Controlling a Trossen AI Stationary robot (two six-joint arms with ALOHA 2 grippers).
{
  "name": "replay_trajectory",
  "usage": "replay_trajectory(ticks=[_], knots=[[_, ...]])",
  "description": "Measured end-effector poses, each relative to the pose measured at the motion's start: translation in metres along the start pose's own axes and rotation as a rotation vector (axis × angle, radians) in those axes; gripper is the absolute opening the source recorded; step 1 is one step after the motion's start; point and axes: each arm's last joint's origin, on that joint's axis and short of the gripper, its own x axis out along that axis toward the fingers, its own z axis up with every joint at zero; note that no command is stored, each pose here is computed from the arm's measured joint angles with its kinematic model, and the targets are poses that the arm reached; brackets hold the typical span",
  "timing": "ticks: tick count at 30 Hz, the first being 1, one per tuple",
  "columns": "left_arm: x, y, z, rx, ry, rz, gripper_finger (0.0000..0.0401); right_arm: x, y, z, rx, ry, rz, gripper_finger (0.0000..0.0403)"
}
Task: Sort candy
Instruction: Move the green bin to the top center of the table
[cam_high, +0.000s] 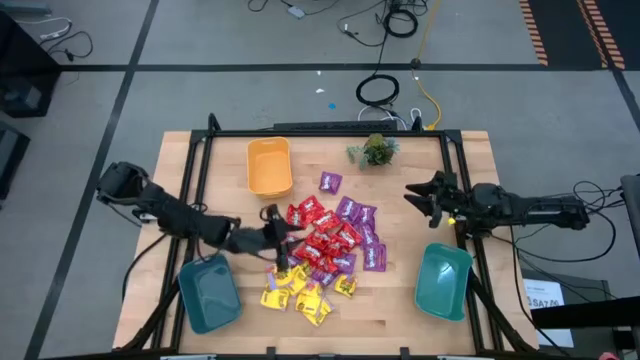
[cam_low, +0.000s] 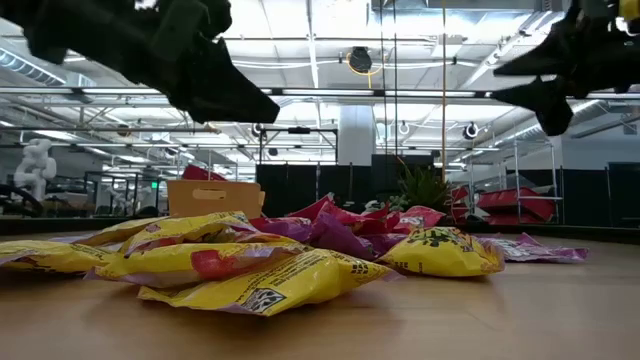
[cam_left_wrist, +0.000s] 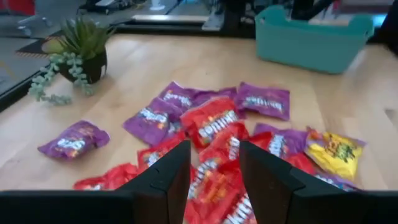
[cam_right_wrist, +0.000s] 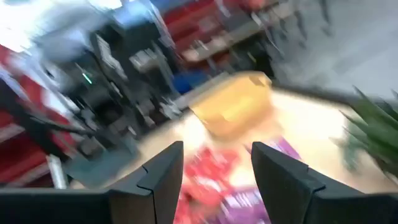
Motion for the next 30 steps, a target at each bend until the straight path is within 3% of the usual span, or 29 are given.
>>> replay_trajectory(ticks=[7, 15, 25, 30], knots=[[-0.008, 0.041, 0.010, 0.025, -0.033, 0.021, 0.0148, 0.008, 0.018, 0.032, 0.138, 0.260, -0.263, 0.0183], [-0.038, 0.063, 0.020, 0.093, 0.011, 0.050, 0.0148, 0.019, 0.035, 0.055, 0.236, 0.468, -0.524, 0.0183], [-0.063, 0.065, 0.014, 0.115, 0.134, -0.015, 0.0148, 0.012, 0.033, 0.038, 0.364, 0.623, -0.799, 0.0183], [-0.073, 0.069, 0.013, 0.125, 0.161, -0.006, 0.0148, 0.011, 0.044, 0.029, 0.453, 0.627, -0.813, 0.0183]])
